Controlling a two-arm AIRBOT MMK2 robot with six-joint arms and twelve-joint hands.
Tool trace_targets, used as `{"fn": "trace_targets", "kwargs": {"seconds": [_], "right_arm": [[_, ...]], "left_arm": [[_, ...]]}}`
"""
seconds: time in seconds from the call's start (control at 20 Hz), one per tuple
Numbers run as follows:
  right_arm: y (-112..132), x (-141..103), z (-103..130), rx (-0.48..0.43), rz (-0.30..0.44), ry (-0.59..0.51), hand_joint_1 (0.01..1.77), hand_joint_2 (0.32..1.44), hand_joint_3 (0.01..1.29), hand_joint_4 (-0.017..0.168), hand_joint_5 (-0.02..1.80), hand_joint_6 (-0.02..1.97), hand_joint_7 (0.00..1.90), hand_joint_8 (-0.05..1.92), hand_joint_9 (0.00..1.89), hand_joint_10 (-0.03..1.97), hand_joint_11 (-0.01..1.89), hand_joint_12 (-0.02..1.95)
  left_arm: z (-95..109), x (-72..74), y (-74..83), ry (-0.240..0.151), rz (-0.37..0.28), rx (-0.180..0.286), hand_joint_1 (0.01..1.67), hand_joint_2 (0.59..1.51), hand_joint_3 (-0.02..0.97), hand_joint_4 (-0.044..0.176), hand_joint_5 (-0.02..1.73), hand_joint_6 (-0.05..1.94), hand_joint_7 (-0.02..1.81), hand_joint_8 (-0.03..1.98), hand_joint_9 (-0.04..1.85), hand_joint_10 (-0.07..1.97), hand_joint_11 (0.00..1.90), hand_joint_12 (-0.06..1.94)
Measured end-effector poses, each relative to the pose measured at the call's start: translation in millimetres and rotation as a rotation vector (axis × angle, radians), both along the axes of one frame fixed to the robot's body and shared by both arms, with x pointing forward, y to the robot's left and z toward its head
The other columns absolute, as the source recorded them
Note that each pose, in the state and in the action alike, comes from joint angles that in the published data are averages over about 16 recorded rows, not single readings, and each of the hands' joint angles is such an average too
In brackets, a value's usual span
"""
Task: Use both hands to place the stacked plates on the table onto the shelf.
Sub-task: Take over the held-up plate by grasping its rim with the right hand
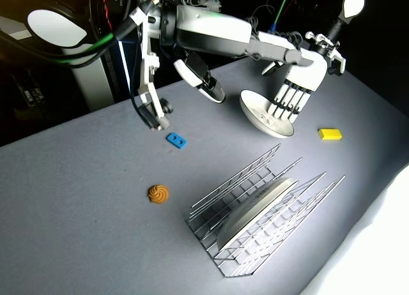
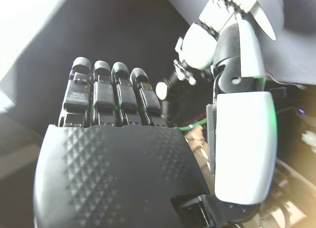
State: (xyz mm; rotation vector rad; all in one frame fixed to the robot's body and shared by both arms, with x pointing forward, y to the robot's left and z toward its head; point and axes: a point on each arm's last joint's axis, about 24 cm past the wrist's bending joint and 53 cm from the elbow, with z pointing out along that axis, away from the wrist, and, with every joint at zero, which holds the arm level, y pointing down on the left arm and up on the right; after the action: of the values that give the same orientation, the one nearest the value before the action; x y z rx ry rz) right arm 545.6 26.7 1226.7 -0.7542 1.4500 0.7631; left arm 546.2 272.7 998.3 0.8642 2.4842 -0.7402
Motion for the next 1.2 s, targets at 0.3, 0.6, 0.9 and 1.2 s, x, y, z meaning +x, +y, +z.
{"fn": "trace_targets", "kwargs": {"seconds": [0.3,0.6,0.9,1.2], "right_arm": [[27.0,-9.3,-30.9,-0.021,0.033,0.036,0.88,0.99,0.01,0.005,0.02,0.03,0.01,0.02,0.01,-0.01,0.01,0.0],[55.4,-5.3,-70.5,-0.03,0.051,0.102,0.89,1.0,0.01,0.005,0.02,0.03,0.01,0.02,0.01,-0.01,0.01,0.0],[78.3,2.5,-108.7,-0.036,0.05,0.156,0.89,1.04,0.01,0.005,0.02,0.03,0.01,0.02,0.01,-0.01,0.01,0.0],[94.4,13.3,-140.1,-0.043,0.032,0.189,0.87,1.09,0.01,0.005,0.02,0.03,0.01,0.02,0.01,-0.01,0.02,0.0]], "left_arm": [[-2.1,-1.9,0.8,0.006,0.001,0.004,0.02,1.126,0.022,-0.003,0.05,-0.01,0.05,-0.01,0.01,-0.04,0.03,0.19],[-2.5,-2.4,0.8,0.008,0.002,0.004,0.02,1.127,0.022,-0.004,0.06,-0.01,0.05,-0.01,0.02,-0.04,0.03,0.21],[-2.7,-2.4,0.6,0.008,0.002,0.003,0.02,1.126,0.021,-0.004,0.06,-0.01,0.05,-0.01,0.02,-0.04,0.04,0.21],[-3.2,-2.3,0.5,0.009,0.001,0.003,0.02,1.122,0.021,-0.004,0.06,-0.01,0.05,-0.01,0.02,-0.04,0.04,0.2]]}}
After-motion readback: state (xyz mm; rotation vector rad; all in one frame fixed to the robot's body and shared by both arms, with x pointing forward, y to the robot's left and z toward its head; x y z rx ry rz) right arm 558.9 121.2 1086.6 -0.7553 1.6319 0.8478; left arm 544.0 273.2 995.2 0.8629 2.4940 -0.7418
